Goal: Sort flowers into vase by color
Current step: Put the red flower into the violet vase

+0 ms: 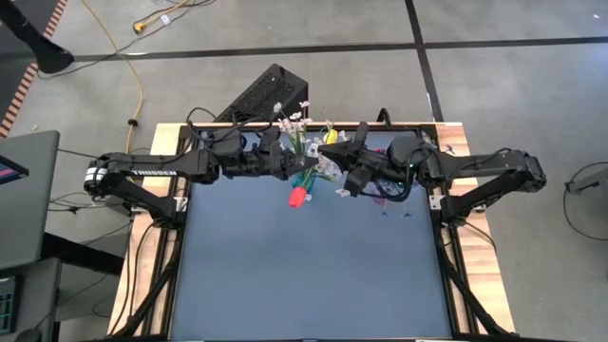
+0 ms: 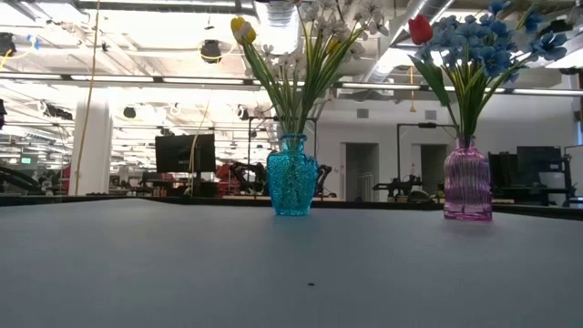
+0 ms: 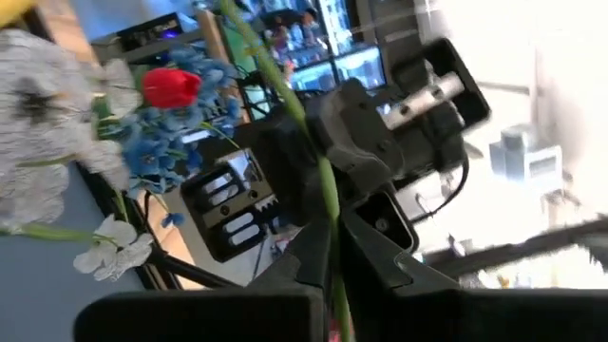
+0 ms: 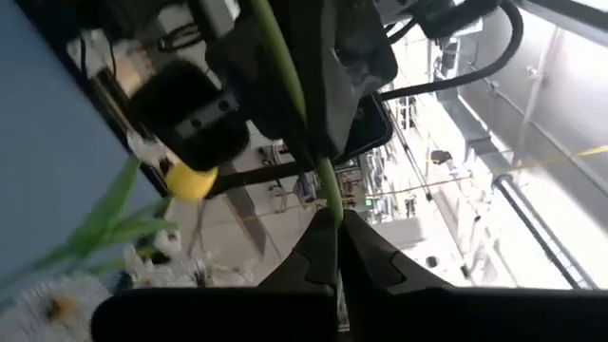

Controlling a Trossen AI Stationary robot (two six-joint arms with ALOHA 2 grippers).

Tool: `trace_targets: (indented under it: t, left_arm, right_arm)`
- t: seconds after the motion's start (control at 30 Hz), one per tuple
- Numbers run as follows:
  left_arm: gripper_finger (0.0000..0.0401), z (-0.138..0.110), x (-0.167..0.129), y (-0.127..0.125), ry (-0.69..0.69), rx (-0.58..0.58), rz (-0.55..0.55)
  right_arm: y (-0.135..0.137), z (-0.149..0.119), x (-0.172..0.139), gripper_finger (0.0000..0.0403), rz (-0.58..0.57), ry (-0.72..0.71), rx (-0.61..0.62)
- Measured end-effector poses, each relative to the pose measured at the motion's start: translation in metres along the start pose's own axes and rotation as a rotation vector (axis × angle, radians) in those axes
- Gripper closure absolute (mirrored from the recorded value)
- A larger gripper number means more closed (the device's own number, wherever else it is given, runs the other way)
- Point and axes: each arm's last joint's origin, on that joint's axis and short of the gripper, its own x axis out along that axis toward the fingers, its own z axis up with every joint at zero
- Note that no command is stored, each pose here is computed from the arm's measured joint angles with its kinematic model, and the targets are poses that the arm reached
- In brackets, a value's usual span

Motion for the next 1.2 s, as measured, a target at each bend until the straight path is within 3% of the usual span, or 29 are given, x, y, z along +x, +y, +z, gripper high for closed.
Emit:
trace_targets:
  t: [0.4, 0.57, 0.8, 1.0, 1.2]
  left_arm:
    - [0.0272, 0.021, -0.005, -0.013, 0.001, 0.206, -0.178]
    - [0.0243, 0.038, -0.027, -0.028, 0.002, 0.451, -0.239]
    - [0.0252, 0.035, -0.072, -0.052, -0.082, 0.712, -0.093]
    - [0.0261, 0.013, -0.093, -0.055, -0.036, 0.864, 0.058]
    - [0.0262, -0.029, -0.086, -0.049, 0.048, 1.005, 0.058]
  right_arm:
    - [-0.018, -0.004, -0.017, 0.0378, -0.048, -0.027, 0.309]
    - [-0.036, -0.016, -0.041, 0.0378, -0.061, -0.055, 0.504]
    - [-0.065, -0.055, -0.082, 0.0378, -0.139, 0.012, 0.796]
    - [-0.072, -0.093, -0.107, 0.0378, -0.211, 0.178, 0.988]
    - [-0.063, -0.128, -0.112, 0.0378, -0.094, 0.289, 1.173]
